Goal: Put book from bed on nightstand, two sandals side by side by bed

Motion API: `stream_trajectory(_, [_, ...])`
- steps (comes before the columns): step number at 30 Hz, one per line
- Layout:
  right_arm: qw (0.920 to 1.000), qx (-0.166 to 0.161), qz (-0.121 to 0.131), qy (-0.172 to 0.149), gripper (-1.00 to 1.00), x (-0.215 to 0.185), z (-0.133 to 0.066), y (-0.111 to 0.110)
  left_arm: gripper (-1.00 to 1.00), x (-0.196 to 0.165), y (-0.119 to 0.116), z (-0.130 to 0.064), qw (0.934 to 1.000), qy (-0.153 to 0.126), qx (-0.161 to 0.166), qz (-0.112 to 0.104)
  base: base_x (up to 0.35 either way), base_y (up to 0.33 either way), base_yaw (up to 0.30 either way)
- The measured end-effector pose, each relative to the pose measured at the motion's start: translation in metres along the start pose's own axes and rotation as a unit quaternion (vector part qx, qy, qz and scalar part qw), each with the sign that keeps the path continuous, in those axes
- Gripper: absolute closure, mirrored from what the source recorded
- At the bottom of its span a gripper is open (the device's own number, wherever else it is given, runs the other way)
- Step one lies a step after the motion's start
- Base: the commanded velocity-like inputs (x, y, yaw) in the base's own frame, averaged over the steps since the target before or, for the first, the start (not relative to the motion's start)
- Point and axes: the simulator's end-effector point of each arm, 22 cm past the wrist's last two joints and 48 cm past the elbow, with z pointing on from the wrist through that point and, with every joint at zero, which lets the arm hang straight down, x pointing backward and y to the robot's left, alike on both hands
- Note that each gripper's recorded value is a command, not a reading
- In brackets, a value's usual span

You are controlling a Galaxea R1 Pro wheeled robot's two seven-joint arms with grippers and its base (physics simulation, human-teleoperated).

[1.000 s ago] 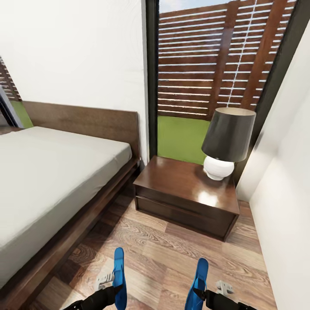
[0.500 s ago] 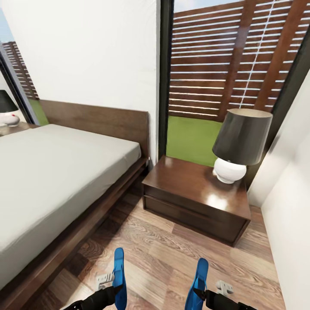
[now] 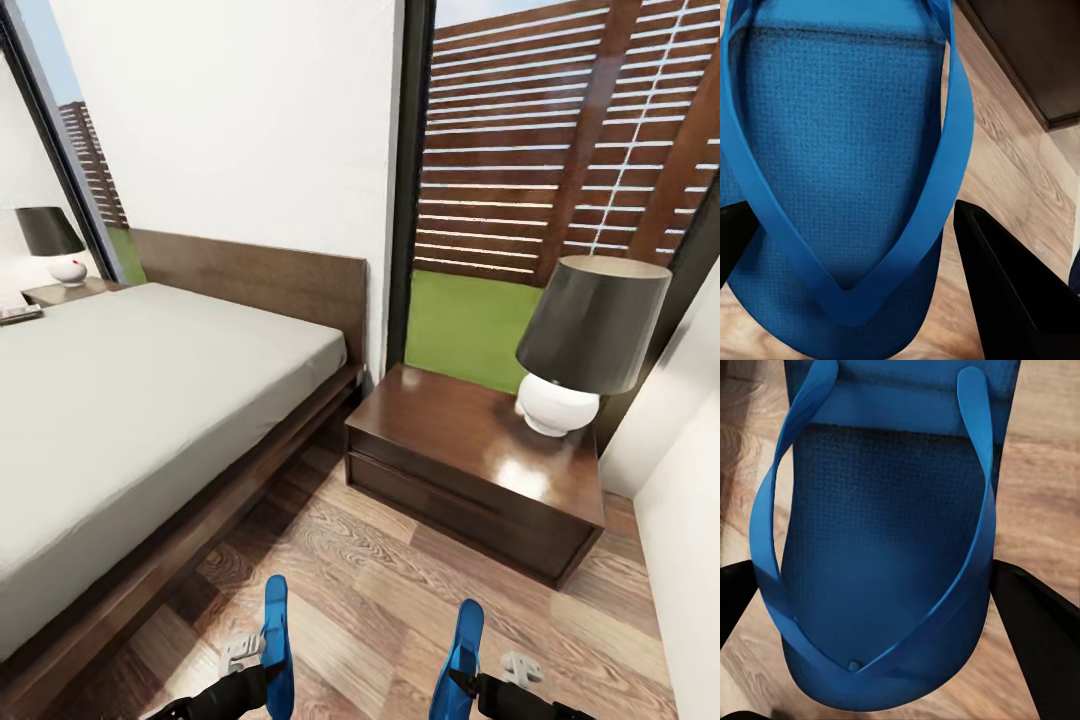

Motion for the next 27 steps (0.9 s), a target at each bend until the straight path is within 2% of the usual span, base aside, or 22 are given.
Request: stream_trajectory(27, [1.0000,0.000,0.000,0.000,1.00,0.0000,0.0000,-0.0001,1.00,0.0003,-0.0010,0.0006,1.0000,0.000,0.001,0.000,0.000,0.000,0.171])
